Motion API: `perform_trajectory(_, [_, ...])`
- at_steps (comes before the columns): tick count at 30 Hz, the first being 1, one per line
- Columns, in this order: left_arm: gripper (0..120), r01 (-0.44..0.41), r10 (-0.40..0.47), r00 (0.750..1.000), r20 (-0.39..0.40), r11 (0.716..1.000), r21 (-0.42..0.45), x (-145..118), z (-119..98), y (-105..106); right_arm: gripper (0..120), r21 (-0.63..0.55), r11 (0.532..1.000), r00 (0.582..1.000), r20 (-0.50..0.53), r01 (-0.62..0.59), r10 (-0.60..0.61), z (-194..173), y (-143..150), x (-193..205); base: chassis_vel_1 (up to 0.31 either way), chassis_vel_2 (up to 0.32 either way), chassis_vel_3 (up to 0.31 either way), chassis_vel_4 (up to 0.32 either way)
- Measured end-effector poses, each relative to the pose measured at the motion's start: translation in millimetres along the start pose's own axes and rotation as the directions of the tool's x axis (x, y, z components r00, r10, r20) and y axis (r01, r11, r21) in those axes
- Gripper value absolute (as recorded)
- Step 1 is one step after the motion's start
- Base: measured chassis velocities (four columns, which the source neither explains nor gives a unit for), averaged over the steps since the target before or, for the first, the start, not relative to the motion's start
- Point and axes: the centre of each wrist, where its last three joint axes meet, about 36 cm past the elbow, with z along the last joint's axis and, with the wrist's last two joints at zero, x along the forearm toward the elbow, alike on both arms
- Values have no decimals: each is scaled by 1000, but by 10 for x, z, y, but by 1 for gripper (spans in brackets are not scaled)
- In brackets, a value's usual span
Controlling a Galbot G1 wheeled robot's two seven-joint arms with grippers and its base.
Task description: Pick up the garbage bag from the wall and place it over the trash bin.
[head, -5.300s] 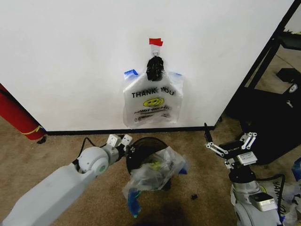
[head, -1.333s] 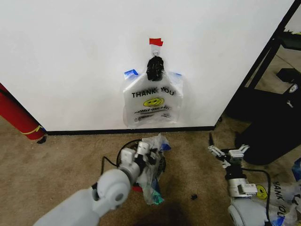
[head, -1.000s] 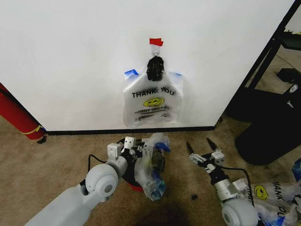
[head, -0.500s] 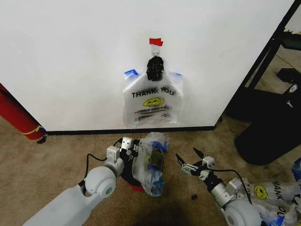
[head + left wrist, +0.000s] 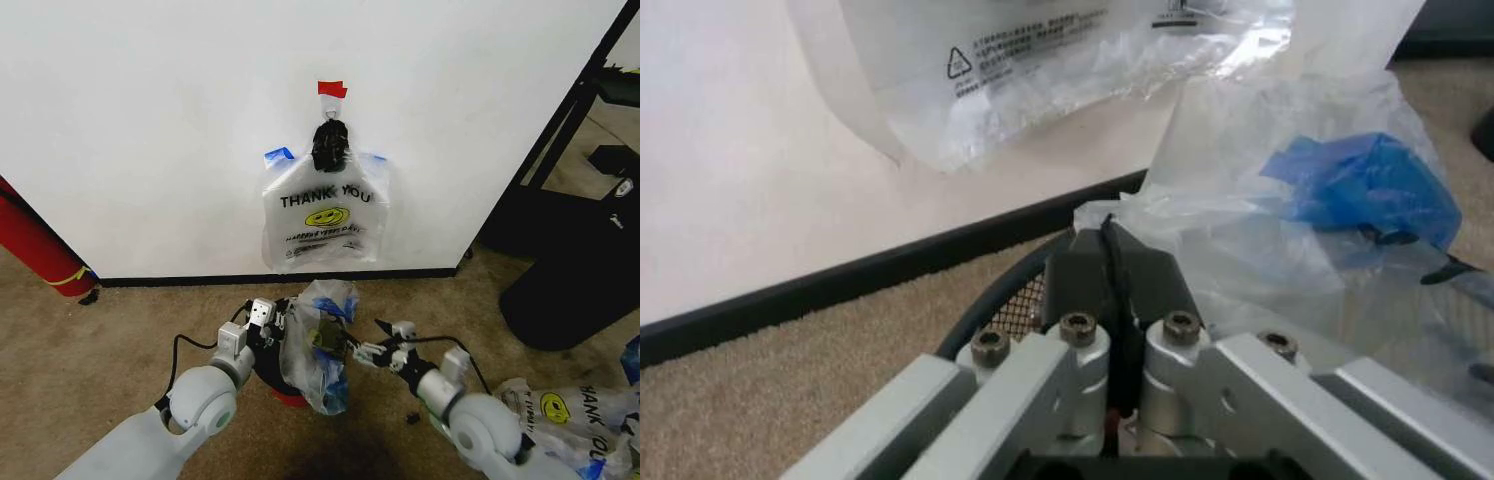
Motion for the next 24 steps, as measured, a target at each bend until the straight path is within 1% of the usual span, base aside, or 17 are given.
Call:
perform_trajectory(2, [0,3,-3,1000,7,1000,0,5,-13,13,100,-24,1000,999,-53,4,-6,-108,28,-108,0,0,0,0])
perform_trajectory(3, [0,3,-3,1000,7,1000,0,5,-13,13,100,-24,1000,999,-53,4,-6,-108,28,-108,0,0,0,0])
perform_trajectory(8, [0,10,-10,1000,17,1000,3,49,-30,29,100,-65,997,986,-158,39,-49,-255,109,-283,0,0,0,0])
perform_trajectory(9, [0,9,-9,1000,17,1000,4,63,-30,26,100,-67,997,981,-185,37,-49,-277,132,-306,0,0,0,0])
perform_trajectory(10, [0,9,-9,1000,17,1000,4,63,-30,26,100,-67,997,981,-185,37,-49,-277,132,-306,0,0,0,0])
perform_trajectory(12, [0,7,-7,1000,18,1000,8,95,-24,11,100,-73,997,968,-249,19,-37,-308,190,-361,0,0,0,0])
perform_trajectory(16, [0,5,-5,1000,17,1000,14,129,3,-9,100,-81,996,959,-283,-37,13,-274,208,-449,0,0,0,0])
perform_trajectory(21, [0,4,-4,1000,21,1000,15,134,40,-35,100,-100,993,955,-294,-59,27,-234,181,-495,0,0,0,0])
perform_trajectory(24, [0,2,-2,1000,22,1000,19,137,53,-54,90,-112,991,954,-297,-73,37,-205,174,-510,0,0,0,0])
